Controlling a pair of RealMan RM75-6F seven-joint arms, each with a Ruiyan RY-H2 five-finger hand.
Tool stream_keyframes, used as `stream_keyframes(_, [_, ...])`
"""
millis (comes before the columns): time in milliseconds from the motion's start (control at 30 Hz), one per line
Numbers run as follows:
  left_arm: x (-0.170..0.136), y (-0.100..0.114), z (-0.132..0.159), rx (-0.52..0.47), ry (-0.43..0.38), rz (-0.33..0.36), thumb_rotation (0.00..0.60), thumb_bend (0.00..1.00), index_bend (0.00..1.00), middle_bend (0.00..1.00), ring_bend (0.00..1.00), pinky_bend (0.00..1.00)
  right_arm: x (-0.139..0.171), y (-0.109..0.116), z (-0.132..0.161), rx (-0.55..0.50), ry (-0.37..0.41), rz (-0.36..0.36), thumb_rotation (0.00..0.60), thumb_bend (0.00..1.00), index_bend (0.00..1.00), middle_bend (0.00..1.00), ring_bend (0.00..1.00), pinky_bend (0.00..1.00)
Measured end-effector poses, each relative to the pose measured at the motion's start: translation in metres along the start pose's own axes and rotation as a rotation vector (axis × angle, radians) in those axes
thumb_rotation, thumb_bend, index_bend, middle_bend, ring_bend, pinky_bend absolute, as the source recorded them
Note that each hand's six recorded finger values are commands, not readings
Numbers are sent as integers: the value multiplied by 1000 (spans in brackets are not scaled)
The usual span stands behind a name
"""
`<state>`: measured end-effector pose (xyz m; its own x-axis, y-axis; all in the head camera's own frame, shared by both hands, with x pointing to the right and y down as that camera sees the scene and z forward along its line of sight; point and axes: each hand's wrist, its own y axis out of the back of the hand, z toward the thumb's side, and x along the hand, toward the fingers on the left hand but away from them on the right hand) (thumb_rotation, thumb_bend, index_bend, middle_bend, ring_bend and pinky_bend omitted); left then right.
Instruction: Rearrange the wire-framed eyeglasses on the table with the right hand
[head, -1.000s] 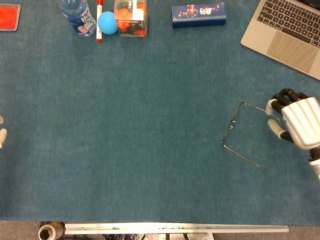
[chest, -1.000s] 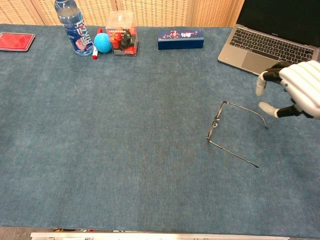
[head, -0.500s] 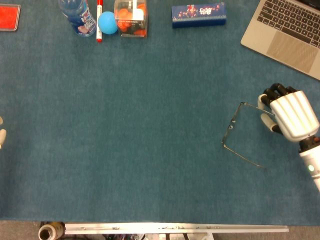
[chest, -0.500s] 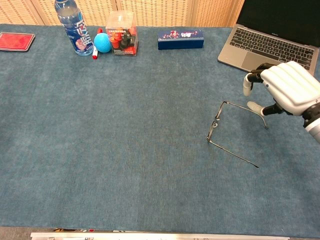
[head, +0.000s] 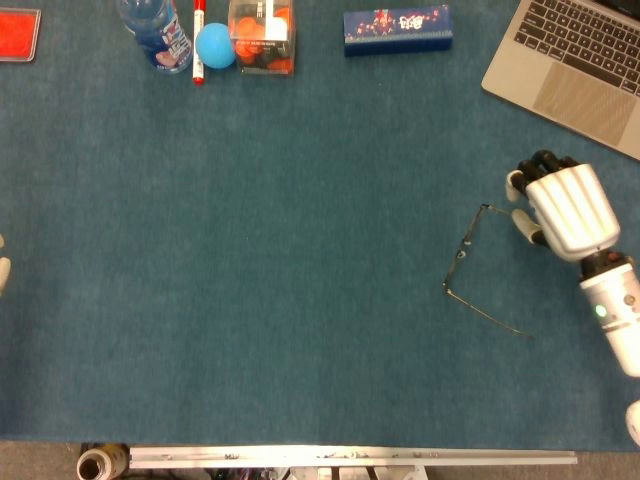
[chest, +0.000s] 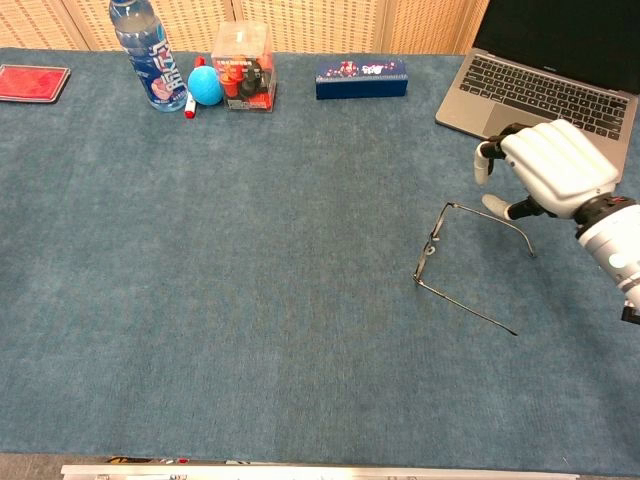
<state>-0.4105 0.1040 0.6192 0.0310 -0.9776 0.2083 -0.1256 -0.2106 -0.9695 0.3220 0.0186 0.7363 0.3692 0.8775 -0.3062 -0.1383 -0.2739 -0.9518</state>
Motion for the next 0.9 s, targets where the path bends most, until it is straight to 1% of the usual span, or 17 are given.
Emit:
stream_keyframes(333, [0, 3, -3, -11, 3, 5, 600, 281, 513, 480, 312, 462, -16, -17, 17, -4, 21, 24, 600, 245, 553, 516, 335, 557])
stream_keyframes(900, [-1, 5, -4, -17, 4, 7, 600, 280, 513, 481, 313, 462, -24, -22, 29, -23, 43, 8, 600, 245, 553, 516, 335, 557])
